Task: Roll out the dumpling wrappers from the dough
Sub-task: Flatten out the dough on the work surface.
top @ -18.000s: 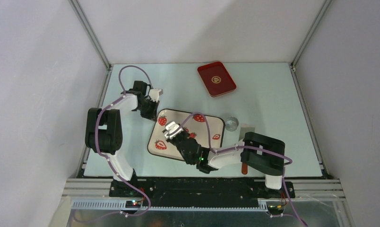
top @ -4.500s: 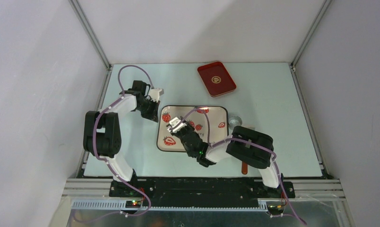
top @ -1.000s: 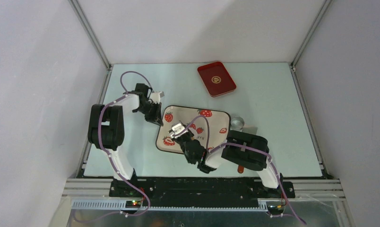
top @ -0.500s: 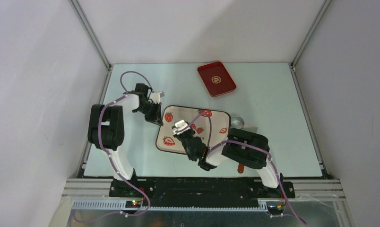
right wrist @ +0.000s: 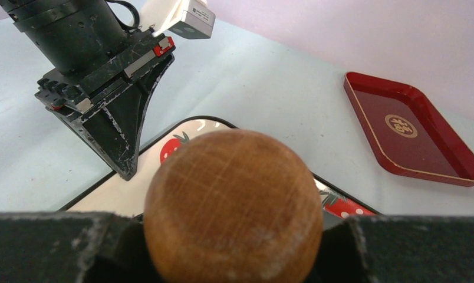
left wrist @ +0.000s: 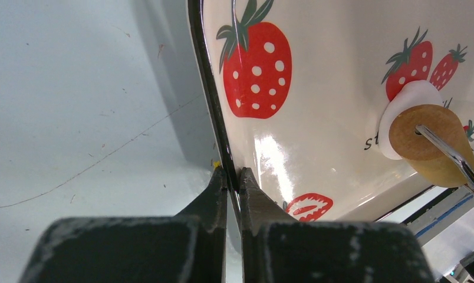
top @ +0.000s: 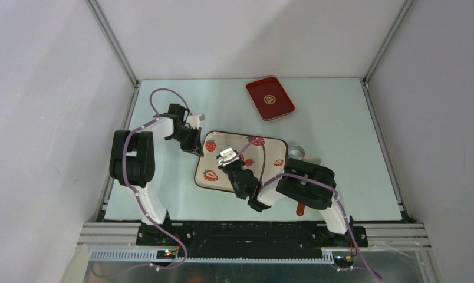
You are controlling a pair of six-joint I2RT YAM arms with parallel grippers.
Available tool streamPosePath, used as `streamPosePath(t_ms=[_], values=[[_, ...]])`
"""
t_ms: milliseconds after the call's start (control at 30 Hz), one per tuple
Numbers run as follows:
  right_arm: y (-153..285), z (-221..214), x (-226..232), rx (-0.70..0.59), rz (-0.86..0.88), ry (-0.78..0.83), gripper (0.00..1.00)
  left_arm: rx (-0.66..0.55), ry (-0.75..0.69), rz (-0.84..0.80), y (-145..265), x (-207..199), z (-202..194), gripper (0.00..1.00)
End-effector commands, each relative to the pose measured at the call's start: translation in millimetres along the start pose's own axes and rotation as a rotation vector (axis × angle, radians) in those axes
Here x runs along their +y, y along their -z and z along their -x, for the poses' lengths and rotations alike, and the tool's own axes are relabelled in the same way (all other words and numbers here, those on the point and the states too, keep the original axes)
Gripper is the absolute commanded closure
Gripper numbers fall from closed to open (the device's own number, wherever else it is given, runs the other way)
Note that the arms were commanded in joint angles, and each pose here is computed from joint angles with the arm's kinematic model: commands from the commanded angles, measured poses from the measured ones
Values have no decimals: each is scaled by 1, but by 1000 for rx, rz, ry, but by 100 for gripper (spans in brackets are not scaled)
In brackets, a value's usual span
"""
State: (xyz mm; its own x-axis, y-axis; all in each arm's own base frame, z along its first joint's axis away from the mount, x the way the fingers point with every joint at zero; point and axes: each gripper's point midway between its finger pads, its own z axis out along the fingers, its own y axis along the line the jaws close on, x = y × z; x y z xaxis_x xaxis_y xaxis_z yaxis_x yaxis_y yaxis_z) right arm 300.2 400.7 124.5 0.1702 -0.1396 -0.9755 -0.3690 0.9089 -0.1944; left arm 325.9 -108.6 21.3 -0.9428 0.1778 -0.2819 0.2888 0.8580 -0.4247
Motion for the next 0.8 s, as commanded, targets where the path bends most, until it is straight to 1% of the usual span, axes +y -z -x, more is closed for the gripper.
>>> streamPosePath(t_ms=[0,767], values=[[0,-39,-21,81,-53,71,100,-43,-44,9,3,5,12,100],[-5,-47,-38,94,-85,82,100,-54,-27,2,6,7,13,100]])
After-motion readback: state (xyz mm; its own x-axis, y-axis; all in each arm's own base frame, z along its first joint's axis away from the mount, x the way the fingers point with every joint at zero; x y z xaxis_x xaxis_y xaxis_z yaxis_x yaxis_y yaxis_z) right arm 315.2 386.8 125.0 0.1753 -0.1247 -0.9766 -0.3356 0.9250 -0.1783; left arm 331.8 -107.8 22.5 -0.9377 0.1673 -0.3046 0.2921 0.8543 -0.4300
